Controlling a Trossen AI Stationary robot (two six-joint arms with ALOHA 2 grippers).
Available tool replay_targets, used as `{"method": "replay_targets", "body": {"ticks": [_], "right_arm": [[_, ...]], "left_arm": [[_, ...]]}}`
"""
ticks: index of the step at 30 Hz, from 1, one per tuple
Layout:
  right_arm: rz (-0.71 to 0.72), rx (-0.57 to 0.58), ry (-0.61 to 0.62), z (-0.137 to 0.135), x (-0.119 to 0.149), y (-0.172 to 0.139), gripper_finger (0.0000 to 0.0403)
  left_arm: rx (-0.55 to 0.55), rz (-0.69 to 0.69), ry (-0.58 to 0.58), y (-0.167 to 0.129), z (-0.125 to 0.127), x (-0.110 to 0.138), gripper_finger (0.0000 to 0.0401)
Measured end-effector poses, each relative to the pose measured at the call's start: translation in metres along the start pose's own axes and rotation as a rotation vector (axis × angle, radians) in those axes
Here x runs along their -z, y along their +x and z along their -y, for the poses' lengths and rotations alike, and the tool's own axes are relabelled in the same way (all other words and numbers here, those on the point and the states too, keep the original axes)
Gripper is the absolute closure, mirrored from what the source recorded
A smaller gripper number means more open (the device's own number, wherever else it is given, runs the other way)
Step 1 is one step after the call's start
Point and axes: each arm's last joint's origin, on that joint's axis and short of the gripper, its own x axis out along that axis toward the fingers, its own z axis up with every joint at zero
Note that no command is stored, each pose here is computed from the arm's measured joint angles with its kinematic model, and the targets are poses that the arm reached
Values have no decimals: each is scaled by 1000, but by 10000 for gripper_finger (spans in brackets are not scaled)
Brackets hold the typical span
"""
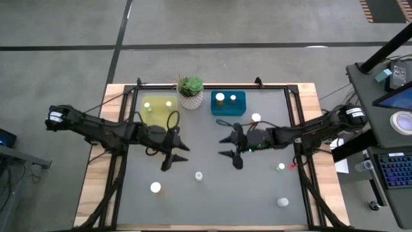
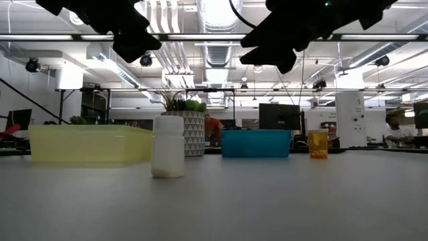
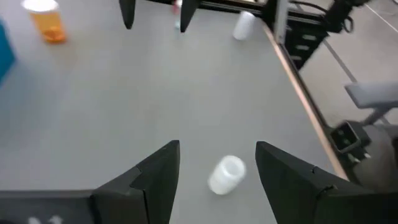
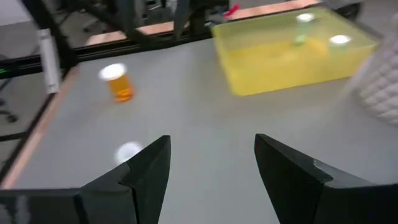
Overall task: Pick and place medicine bottles into bin by pill shape (circle, oval)
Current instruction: Put the white capsule bottle into the blue bin
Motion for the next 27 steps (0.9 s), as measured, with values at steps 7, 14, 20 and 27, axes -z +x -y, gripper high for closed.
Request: {"method": "replay_targets", "body": {"ticks": [7, 14, 20, 27], "right_arm": [[-52, -85, 46, -30, 16, 5, 179], [-46, -83, 25, -52, 32, 19, 179], [-69, -76, -13, -63, 33, 46, 179], [-93, -72, -122, -76, 29, 83, 179]], "left_arm": [[44, 8, 46, 20, 29, 8, 205], [45, -1, 82, 37, 47, 17, 205], [61, -7, 94, 35, 55, 21, 205], [59, 5, 143, 29, 58, 21, 205]]}}
